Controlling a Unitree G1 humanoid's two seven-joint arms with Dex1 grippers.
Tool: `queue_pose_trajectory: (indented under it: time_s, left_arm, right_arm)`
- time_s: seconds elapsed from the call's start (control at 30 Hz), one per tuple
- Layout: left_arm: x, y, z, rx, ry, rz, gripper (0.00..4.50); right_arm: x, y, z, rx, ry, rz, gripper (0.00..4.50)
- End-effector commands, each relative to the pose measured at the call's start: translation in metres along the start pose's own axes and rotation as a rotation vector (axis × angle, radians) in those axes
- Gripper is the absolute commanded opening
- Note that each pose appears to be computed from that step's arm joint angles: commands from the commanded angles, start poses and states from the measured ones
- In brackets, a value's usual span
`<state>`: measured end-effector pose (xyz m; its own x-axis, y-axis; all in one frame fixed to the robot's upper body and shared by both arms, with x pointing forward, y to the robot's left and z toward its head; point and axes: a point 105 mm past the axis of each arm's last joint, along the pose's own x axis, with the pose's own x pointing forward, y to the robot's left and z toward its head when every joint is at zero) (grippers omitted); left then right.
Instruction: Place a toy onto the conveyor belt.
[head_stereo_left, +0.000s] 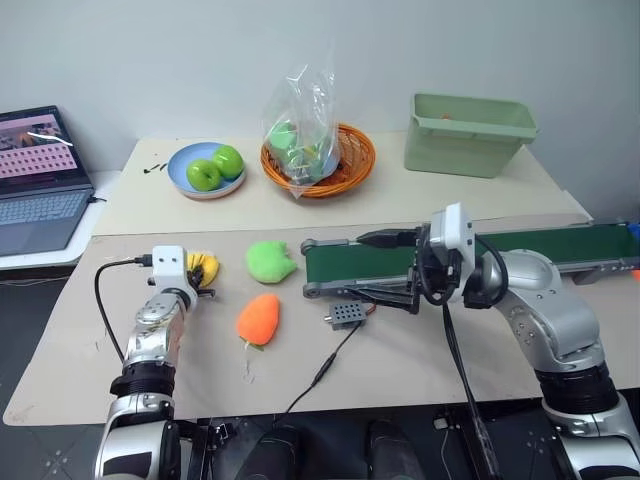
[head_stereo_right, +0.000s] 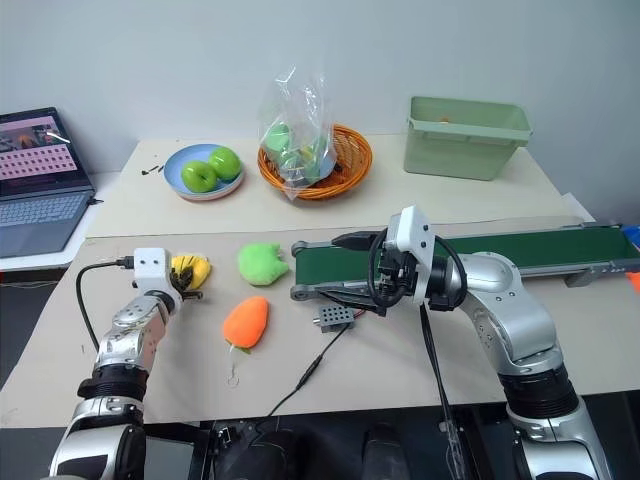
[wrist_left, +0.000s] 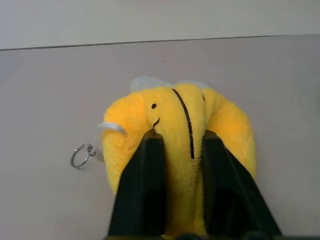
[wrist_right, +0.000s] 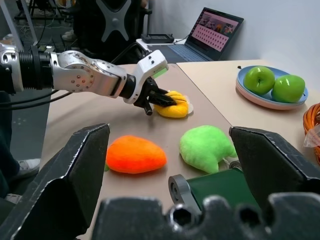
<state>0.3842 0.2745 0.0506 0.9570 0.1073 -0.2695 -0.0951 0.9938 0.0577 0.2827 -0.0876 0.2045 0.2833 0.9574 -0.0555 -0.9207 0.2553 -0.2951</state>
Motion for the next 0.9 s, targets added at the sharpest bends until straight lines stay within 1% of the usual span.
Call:
queue_pose_trajectory:
  time_s: [0.03,0.17,0.27,0.3,0.33,0.4,0.43,0.5,0.53,0.57,0.63,0.67,0.7,0.73,0.8,0.9]
  left_arm:
    - [-0.001,-0.001,-0.024,-0.008,0.086,-0.002,0.03]
    - [-0.001,-0.001,-0.026,-0.009,0.095,0.01,0.03]
    - [-0.003,0.0,-0.016,0.041,0.043,0.033,0.03]
    - [-0.004,0.002,-0.004,0.108,-0.014,0.059,0.03]
    - [-0.007,0.001,0.013,0.158,-0.089,0.087,0.03]
    - [-0.014,-0.002,0.037,0.215,-0.192,0.122,0.03]
    - [-0.022,-0.006,0.058,0.242,-0.283,0.144,0.03]
    - [-0.043,-0.021,0.101,0.339,-0.48,0.164,0.03]
    - [-0.054,-0.039,0.118,0.407,-0.568,0.124,0.03]
    - [-0.062,-0.055,0.127,0.459,-0.624,0.08,0.03]
    - [-0.077,-0.092,0.136,0.51,-0.702,-0.048,0.03]
    - [-0.084,-0.107,0.139,0.522,-0.731,-0.102,0.03]
    - [-0.091,-0.122,0.143,0.497,-0.757,-0.164,0.03]
    - [-0.096,-0.134,0.144,0.451,-0.761,-0.222,0.03]
    - [-0.098,-0.152,0.139,0.34,-0.718,-0.336,0.03]
    - [-0.085,-0.181,0.1,0.135,-0.459,-0.568,0.03]
  right_arm:
    - [-0.004,-0.005,0.015,-0.062,-0.031,-0.03,4.5]
    - [-0.004,-0.007,0.014,-0.062,-0.026,-0.039,4.5]
    - [-0.004,-0.007,0.013,-0.059,-0.024,-0.04,4.5]
    - [-0.004,-0.008,0.012,-0.057,-0.02,-0.042,4.5]
    - [-0.003,-0.009,0.01,-0.054,-0.012,-0.045,4.5]
    - [-0.003,-0.01,0.008,-0.051,-0.002,-0.047,4.5]
    - [-0.004,-0.01,0.007,-0.05,0.001,-0.047,4.5]
    - [-0.004,-0.011,0.006,-0.049,0.004,-0.049,4.5]
    - [-0.004,-0.011,0.005,-0.045,0.003,-0.051,4.5]
    - [-0.004,-0.011,0.005,-0.044,0.002,-0.052,4.5]
    - [-0.003,-0.012,0.004,-0.041,0.001,-0.053,4.5]
    - [-0.003,-0.012,0.003,-0.039,0.001,-0.054,4.5]
    - [-0.003,-0.012,0.002,-0.037,0.003,-0.055,4.5]
    - [-0.003,-0.012,0.001,-0.035,0.007,-0.057,4.5]
    - [-0.003,-0.012,-0.001,-0.035,0.015,-0.063,4.5]
    - [-0.004,-0.014,-0.001,-0.034,0.01,-0.085,4.5]
